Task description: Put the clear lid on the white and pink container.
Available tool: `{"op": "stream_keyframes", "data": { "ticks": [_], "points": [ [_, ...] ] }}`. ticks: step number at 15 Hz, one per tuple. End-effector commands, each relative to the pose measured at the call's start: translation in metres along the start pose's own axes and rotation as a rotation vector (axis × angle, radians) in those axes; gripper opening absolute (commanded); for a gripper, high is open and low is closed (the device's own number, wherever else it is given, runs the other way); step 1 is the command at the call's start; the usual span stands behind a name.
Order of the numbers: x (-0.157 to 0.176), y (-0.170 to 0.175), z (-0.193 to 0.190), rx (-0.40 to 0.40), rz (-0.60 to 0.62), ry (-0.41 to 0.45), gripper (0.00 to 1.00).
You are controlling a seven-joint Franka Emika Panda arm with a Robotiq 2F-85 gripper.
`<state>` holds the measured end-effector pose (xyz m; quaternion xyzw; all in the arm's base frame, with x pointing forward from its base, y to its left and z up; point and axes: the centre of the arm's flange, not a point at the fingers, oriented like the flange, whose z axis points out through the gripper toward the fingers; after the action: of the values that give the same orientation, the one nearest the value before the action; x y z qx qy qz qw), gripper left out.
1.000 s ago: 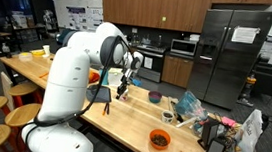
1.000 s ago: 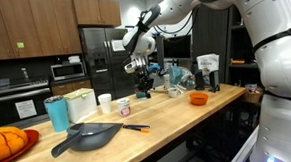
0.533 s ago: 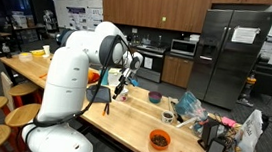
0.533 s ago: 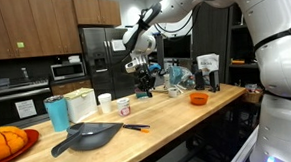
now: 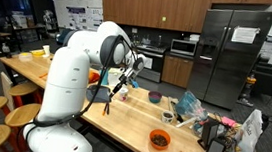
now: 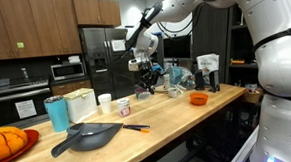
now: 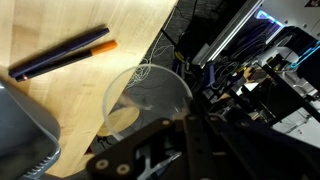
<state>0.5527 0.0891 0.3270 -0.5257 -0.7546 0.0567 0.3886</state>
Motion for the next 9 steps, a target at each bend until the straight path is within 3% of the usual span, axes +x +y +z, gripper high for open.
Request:
{"op": "stream_keyframes", "data": {
  "ticks": [1,4,9],
  "points": [
    [-0.004,-0.009,-0.011,-0.089,0.048,-0.08,0.0],
    [-0.01,0.0,-0.019,-0.184,0.059,-0.18,0.0],
    [-0.007,0.048,-0.015,-0.362,-0.005,-0.33,0.0]
  ]
}}
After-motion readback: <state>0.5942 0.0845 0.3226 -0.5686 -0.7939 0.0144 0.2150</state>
